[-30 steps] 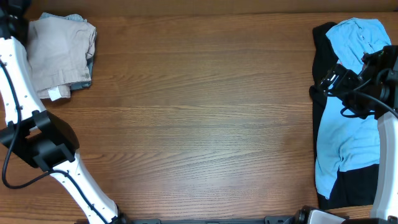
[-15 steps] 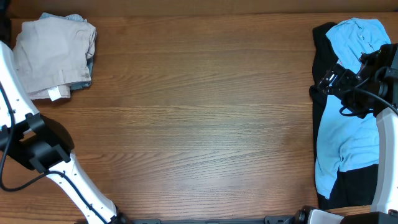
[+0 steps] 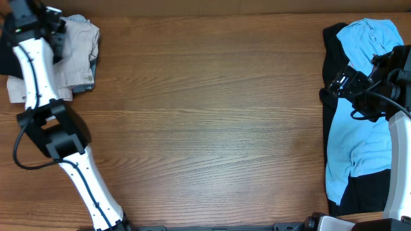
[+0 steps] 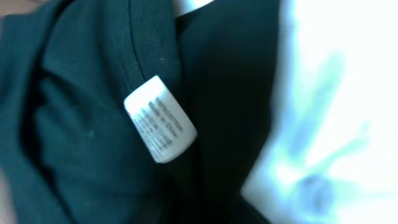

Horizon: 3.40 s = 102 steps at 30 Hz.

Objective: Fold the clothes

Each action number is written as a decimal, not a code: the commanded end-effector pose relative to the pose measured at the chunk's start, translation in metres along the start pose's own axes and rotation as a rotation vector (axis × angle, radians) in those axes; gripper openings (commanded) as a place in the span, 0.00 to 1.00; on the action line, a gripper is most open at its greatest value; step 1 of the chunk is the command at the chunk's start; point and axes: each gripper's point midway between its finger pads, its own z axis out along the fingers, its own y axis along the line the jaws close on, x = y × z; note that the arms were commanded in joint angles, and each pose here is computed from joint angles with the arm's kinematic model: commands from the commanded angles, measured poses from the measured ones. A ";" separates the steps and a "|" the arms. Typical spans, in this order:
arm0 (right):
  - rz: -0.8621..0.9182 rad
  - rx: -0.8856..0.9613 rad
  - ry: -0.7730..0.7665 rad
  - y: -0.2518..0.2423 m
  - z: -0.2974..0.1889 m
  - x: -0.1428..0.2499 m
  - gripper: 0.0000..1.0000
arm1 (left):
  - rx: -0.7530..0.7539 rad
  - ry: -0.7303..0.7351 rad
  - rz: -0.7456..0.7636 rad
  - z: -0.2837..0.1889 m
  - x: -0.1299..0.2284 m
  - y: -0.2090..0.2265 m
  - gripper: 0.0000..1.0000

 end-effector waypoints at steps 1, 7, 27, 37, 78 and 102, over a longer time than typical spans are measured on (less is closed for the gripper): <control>-0.010 0.005 -0.017 0.000 -0.003 -0.004 1.00 | 0.127 -0.022 -0.080 -0.010 -0.020 -0.056 0.83; -0.056 0.000 -0.031 0.001 -0.003 -0.008 1.00 | 0.208 0.069 -0.294 -0.032 -0.018 -0.100 1.00; -0.264 -0.063 -0.309 0.035 -0.141 -0.003 1.00 | 0.534 -0.120 -0.323 -0.291 -0.092 -0.248 1.00; -0.372 -0.106 -0.542 0.043 -0.222 0.038 1.00 | 0.620 -0.122 -0.197 -0.321 -0.089 -0.319 1.00; -0.636 -0.394 -0.678 0.096 -0.123 0.076 1.00 | 0.627 -0.124 -0.185 -0.325 -0.088 -0.325 1.00; -0.594 -0.388 -0.964 0.018 0.001 0.138 1.00 | 0.627 -0.124 -0.185 -0.325 -0.088 -0.325 1.00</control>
